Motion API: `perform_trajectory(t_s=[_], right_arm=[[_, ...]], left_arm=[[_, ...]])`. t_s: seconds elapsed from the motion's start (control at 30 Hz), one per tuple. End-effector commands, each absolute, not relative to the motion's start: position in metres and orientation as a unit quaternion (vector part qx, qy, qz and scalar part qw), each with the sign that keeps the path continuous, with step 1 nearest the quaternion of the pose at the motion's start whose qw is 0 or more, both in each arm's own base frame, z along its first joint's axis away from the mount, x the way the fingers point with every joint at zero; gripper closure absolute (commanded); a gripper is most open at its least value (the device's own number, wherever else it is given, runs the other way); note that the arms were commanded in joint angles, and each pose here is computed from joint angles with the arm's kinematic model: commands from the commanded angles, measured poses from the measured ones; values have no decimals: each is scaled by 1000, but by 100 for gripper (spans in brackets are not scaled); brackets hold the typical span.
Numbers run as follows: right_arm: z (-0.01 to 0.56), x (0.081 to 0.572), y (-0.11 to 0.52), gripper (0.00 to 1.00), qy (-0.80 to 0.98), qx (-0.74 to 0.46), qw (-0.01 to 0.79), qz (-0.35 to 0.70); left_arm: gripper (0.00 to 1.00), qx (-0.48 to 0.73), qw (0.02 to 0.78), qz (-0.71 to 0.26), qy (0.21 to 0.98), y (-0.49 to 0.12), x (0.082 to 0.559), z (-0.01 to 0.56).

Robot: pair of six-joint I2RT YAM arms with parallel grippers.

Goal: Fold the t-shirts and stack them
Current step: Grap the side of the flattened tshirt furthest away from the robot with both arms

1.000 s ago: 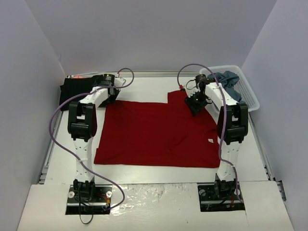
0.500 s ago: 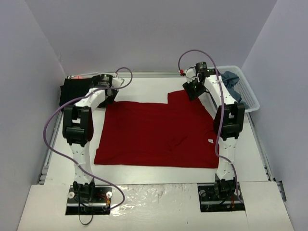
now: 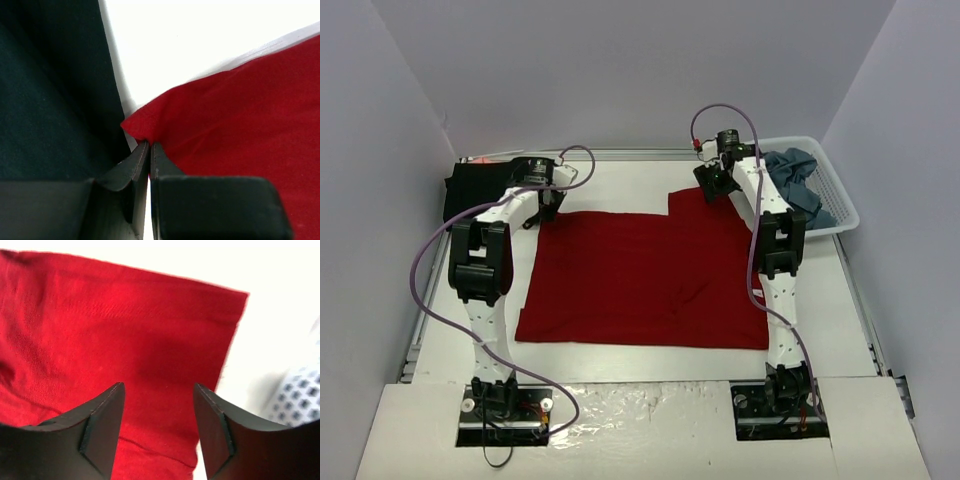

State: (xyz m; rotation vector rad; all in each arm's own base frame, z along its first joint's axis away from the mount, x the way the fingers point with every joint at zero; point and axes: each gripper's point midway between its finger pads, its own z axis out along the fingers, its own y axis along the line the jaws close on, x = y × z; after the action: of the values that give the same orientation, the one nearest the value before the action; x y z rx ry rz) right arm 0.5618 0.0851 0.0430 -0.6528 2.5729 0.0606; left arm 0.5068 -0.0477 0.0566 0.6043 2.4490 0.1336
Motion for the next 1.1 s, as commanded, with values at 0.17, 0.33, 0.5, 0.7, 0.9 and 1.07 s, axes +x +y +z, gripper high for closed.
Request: perform_trajectory(t_s=[0.17,0.33,0.5,0.7,0.9,1.07], right_arm=[[49,590,74,44,942,-185,280,-32],[35,599,73,42,944,-166,283,-36],[34,609,78,41,942,-154,297,-15],[36,617,79,41,941,-140,309,-3],[22,617,75,41,946,-120,301,22],[13,621,65,41,948,-102,299,46]], left_arm=[[98,214,343,57,913,-43,514,89],[98,213,339,60,914,-42,513,83],[98,211,335,60,916,-41,511,79],[97,213,334,61,916,-41,511,76],[98,214,331,60,917,-42,511,74],[98,214,329,63,918,-40,509,73]])
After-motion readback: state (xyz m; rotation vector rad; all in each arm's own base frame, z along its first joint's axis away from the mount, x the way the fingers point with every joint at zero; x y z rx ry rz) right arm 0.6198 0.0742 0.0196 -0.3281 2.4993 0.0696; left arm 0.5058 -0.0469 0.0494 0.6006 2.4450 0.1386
